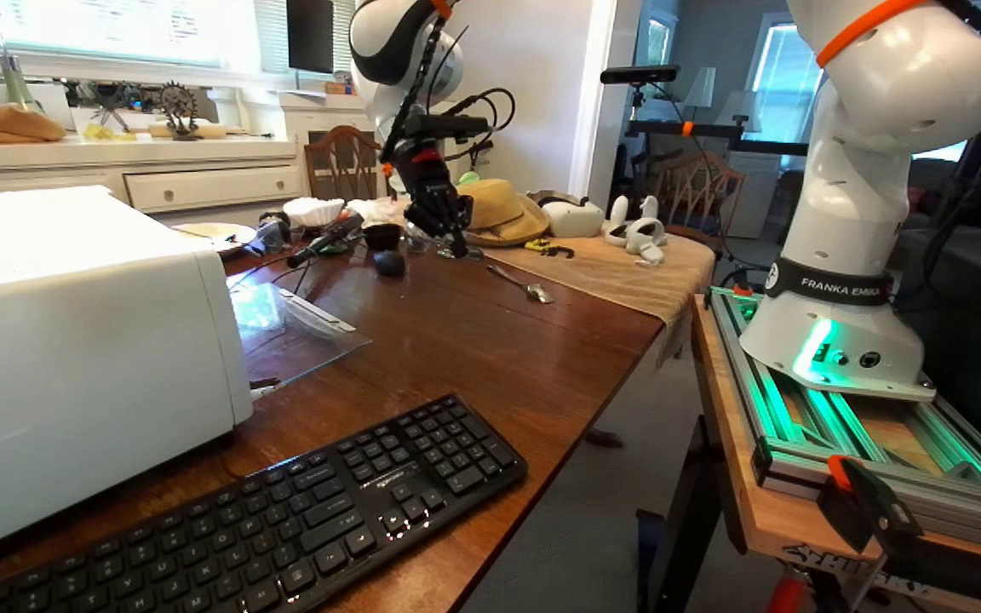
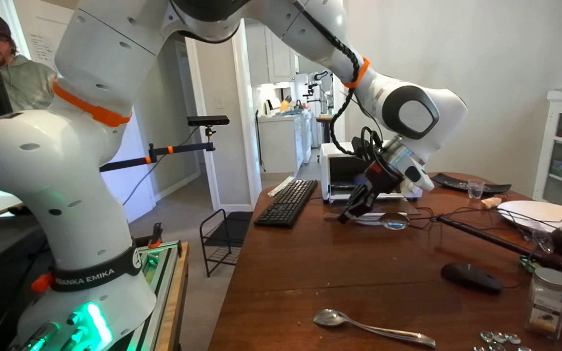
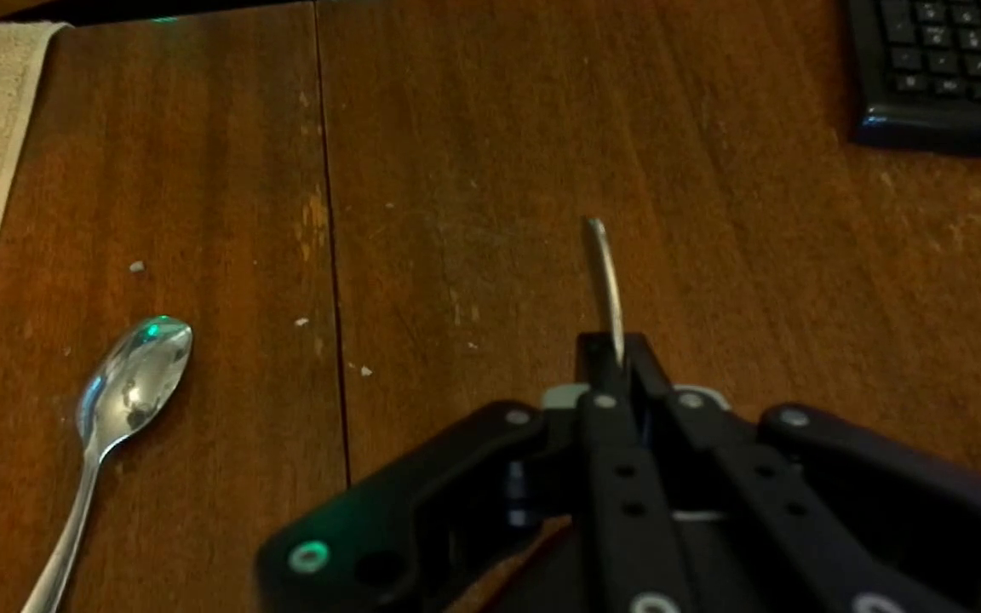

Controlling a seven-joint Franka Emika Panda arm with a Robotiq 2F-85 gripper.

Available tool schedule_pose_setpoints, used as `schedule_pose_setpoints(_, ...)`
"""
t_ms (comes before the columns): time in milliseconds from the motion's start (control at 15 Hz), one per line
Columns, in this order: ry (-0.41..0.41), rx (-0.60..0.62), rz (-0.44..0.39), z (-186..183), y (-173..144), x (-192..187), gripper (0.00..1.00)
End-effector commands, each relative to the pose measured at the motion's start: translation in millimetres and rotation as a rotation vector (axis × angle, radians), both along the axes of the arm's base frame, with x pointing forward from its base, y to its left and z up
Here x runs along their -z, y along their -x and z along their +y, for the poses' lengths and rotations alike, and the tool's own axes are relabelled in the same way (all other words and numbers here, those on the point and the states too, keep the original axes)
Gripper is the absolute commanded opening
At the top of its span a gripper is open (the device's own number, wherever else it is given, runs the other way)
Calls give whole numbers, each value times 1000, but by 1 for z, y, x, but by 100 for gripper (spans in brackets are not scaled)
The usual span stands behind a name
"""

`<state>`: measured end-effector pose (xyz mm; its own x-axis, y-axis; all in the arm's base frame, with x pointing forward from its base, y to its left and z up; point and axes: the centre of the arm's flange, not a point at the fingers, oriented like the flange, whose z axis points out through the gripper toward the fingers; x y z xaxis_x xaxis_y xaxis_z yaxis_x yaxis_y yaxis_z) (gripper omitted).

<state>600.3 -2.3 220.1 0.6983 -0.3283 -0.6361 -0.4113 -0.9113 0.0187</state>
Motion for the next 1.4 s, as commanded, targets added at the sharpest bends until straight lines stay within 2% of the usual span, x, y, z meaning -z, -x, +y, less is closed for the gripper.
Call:
schedule_pose_setpoints(0, 12, 3, 2, 1, -4, 2, 1)
schedule_pose_setpoints(67, 14, 4, 4, 2, -6, 5, 4)
schedule_pose_setpoints(267, 14, 5, 4, 1, -6, 5, 4)
schedule_pose_setpoints(333, 14, 5, 4, 1, -6, 5, 1)
schedule_pose_setpoints(467, 17, -45, 40, -2, -25, 9, 1)
schedule_pose_setpoints(733, 20, -148, 49, -12, -62, 20, 1)
schedule_pose_setpoints(933, -6, -234, 44, -13, -89, 36, 1)
schedule_pose_setpoints(1333, -72, -341, 54, -3, -111, 64, 1)
